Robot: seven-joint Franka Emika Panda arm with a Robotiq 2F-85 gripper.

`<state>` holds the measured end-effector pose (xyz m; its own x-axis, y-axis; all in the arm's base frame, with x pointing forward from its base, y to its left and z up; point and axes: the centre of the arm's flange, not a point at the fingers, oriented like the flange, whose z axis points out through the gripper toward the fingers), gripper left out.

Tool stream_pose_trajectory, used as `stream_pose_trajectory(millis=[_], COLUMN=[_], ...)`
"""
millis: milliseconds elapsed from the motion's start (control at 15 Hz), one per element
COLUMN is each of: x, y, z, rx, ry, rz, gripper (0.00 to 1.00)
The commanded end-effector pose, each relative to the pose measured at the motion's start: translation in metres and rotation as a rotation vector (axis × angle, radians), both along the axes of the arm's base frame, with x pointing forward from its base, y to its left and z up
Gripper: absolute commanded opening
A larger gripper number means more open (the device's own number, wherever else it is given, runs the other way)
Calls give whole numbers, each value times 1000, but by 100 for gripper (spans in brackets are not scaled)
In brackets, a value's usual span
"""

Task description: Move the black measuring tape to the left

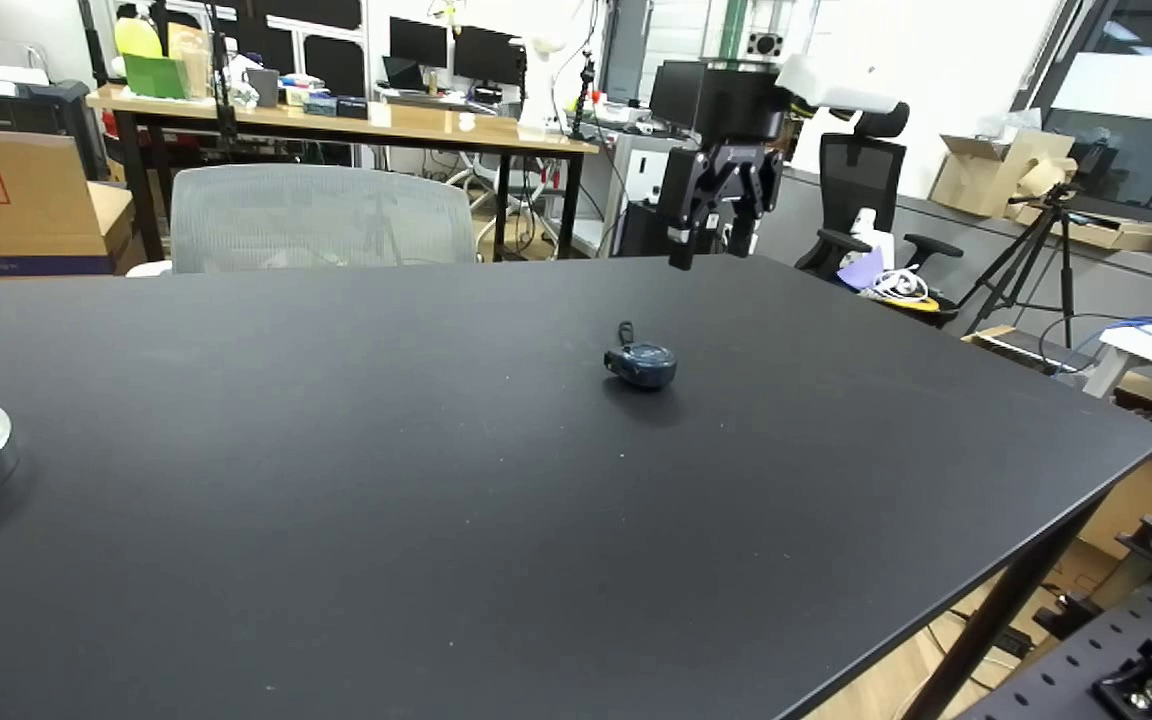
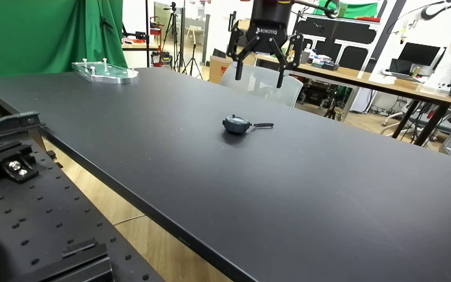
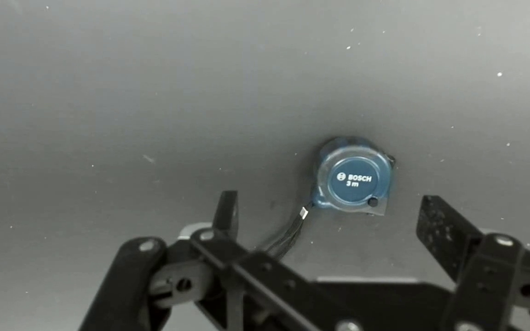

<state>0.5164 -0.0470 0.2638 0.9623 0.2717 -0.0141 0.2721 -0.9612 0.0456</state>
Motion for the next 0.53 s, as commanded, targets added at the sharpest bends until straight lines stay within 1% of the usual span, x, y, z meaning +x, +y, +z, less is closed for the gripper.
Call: stream_pose_trajectory(millis=[0, 133, 467], x=[33, 35, 23], y=[3, 10, 27], z=[-18, -29, -54], rx=[3, 8, 9], ry=[24, 48, 106], rz=[5, 9, 33], gripper=[100, 100, 100])
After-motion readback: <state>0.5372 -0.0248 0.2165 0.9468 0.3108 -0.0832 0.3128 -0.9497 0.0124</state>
